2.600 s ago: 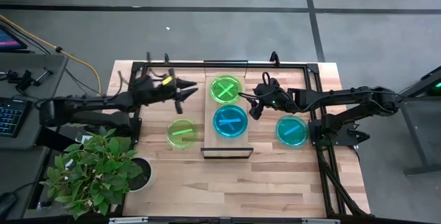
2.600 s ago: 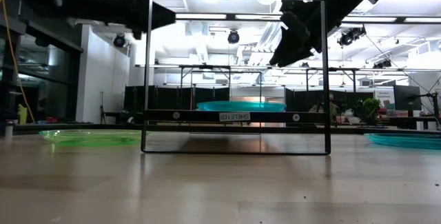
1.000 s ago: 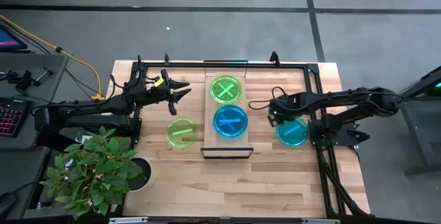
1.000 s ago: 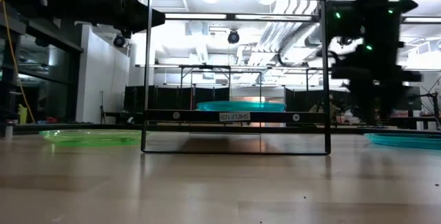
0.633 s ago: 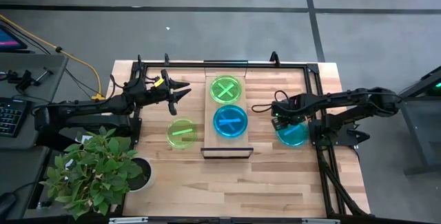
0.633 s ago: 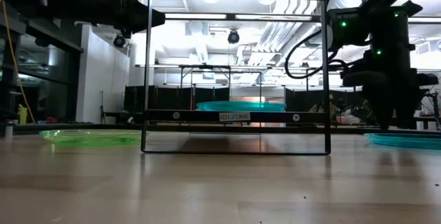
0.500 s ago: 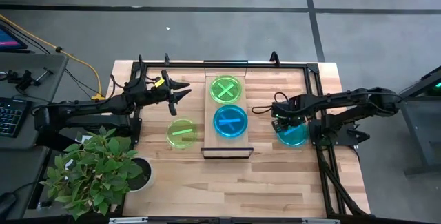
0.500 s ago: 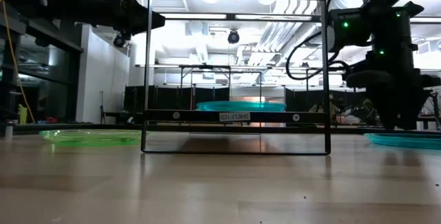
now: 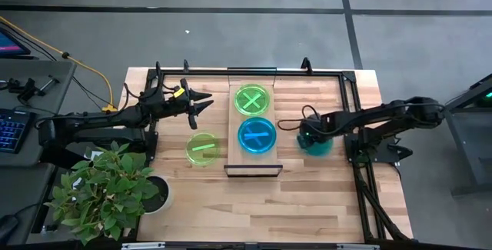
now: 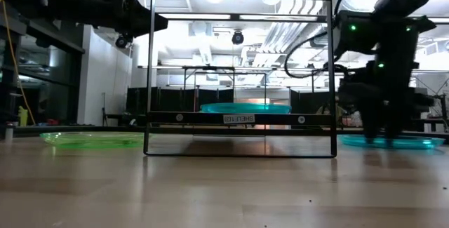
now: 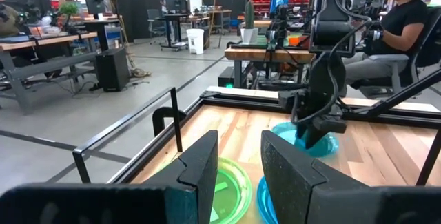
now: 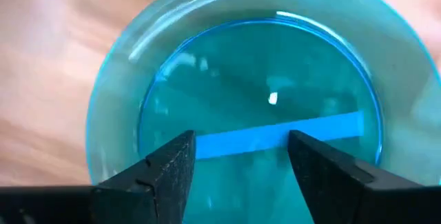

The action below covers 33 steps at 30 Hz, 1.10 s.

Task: Place and stack plates onto a shelf
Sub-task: Stack the blue plate on top of the blue plates on the shelf

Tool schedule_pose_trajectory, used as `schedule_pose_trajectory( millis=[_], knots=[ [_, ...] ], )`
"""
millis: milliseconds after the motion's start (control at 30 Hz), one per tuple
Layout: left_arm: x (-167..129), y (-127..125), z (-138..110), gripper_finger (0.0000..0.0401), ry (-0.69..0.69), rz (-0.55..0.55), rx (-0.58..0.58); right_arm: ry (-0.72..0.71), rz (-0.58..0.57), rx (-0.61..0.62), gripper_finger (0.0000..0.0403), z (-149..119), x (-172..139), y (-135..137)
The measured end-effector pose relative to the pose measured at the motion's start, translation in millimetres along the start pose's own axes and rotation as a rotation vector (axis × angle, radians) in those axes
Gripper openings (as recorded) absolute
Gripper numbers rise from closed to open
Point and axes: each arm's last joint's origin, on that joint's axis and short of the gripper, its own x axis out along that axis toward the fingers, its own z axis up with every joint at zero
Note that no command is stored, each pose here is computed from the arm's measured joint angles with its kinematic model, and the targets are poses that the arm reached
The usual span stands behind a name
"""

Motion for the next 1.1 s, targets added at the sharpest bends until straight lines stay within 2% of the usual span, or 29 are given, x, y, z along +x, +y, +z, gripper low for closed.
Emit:
schedule_pose_trajectory(
  millis=[133, 267, 367, 500, 767, 967, 1100],
  knots=[
    [0, 0, 0, 0.0104, 0.000, 0.000, 0.001, -0.091, 0.091, -0.069, 0.0227, 12, -7, 14],
    [0, 0, 0, 0.0104, 0.002, 0.000, 0.001, -0.121, 0.082, -0.141, 0.0227, 18, -27, 25],
    [0, 0, 0, 0.0104, 0.004, 0.000, 0.001, -0.199, -0.055, -0.126, 0.0227, 21, -42, 25],
    [0, 0, -1, 0.0104, 0.010, 0.000, 0.000, -0.246, -0.207, -0.020, 0.0227, 19, -47, 13],
    [0, 0, -1, 0.0104, 0.010, 0.000, -0.001, -0.143, -0.295, 0.118, 0.0227, -3, -11, -17],
    [0, 0, -1, 0.0104, 0.010, 0.000, 0.000, -0.188, -0.243, 0.175, 0.0225, -12, 11, -29],
    [0, 0, -1, 0.0104, 0.010, 0.000, 0.000, -0.234, -0.208, 0.184, 0.0206, -12, 16, -28]
  ],
)
